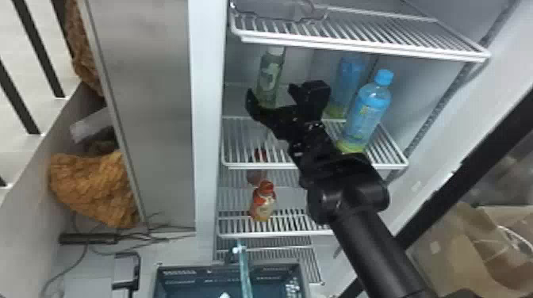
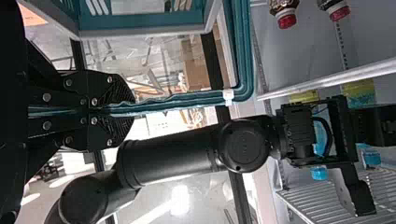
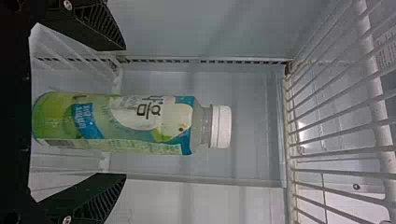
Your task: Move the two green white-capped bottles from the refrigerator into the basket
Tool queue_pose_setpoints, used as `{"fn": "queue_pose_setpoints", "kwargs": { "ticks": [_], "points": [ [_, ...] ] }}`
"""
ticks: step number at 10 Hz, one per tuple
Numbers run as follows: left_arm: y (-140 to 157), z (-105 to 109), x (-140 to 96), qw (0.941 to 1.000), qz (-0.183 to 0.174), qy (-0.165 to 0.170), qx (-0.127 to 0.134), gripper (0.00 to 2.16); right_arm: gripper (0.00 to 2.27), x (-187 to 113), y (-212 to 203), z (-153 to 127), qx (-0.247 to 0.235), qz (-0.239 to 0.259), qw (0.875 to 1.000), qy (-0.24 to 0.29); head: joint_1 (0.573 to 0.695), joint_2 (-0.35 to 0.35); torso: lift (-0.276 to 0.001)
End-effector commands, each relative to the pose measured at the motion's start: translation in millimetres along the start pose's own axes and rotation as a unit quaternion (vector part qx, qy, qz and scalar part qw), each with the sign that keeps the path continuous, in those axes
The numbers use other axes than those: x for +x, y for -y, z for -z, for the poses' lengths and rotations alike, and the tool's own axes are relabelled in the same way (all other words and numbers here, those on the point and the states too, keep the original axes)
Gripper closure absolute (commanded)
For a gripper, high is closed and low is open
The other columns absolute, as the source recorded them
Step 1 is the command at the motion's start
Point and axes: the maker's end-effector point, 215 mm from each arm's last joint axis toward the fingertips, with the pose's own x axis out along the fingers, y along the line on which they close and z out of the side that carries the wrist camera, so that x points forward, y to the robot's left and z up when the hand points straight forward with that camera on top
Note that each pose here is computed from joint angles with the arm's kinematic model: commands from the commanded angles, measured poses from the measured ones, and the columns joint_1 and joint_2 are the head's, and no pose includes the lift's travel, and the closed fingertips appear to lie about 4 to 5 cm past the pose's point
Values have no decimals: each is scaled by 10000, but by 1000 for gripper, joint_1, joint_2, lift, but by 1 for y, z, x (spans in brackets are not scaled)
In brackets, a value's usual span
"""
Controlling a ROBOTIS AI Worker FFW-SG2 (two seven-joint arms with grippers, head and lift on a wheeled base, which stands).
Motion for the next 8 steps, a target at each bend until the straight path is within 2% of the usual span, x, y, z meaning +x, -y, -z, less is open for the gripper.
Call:
{"fn": "queue_pose_setpoints", "kwargs": {
  "ticks": [1,5,6,8],
  "points": [
    [1,0,0,10000,17,3,-21,1174,65,7,1,-3,-48,18,10000,4,695,-201,-4],
    [1,-2,1,10000,23,-3,1,1174,116,29,11,-4,-130,112,9998,-74,695,-197,-4],
    [1,-3,1,10000,26,14,7,1173,256,30,14,-3,-115,147,9998,-84,695,-197,-4],
    [1,-3,1,10000,26,14,7,1173,822,33,12,4,-11,135,9998,-177,695,-200,-4]
  ]
}}
